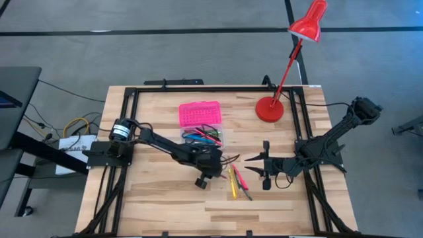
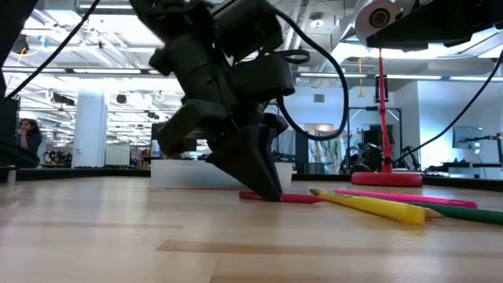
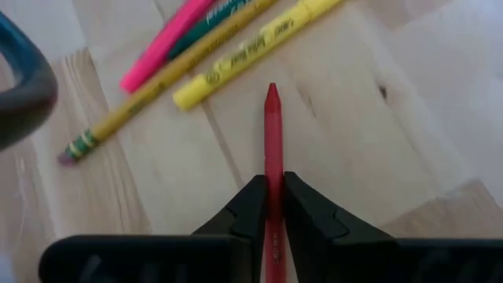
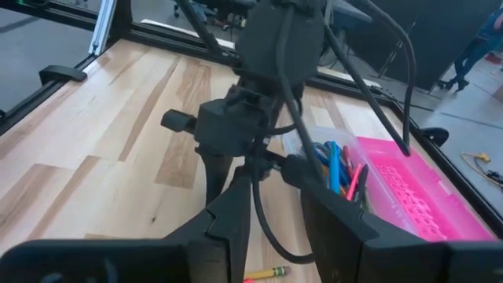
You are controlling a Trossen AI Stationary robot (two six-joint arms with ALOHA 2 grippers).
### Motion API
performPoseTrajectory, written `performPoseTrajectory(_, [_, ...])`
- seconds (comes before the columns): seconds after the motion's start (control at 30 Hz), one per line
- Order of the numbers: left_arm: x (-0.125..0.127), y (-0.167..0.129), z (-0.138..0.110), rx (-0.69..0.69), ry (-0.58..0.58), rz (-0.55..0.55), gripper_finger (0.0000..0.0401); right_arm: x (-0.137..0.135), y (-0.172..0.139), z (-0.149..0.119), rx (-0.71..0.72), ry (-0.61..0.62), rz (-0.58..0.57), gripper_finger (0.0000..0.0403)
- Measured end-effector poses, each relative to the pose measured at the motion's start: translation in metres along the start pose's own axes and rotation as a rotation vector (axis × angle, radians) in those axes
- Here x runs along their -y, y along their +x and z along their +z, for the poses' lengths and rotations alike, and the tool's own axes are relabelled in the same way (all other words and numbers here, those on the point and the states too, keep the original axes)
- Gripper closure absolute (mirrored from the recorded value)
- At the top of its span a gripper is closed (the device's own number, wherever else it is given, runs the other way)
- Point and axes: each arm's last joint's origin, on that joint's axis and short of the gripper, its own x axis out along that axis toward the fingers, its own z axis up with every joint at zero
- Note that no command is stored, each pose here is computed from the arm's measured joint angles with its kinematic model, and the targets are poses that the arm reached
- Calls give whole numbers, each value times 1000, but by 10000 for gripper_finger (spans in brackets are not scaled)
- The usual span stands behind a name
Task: Pick & place school supplies into a supply box
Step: Put the red crayon into the pink supply box
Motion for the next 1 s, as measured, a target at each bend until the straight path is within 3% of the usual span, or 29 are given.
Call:
performPoseTrajectory(0.37, [12,-17,6,-266,-19,11,361,0,0,0,-3,6,1,296])
performPoseTrajectory(0.6, [20,-24,9,-379,79,79,392,0,0,0,-3,6,1,296])
performPoseTrajectory(1.0, [33,-47,28,-526,170,159,392,0,0,0,-3,7,1,296])
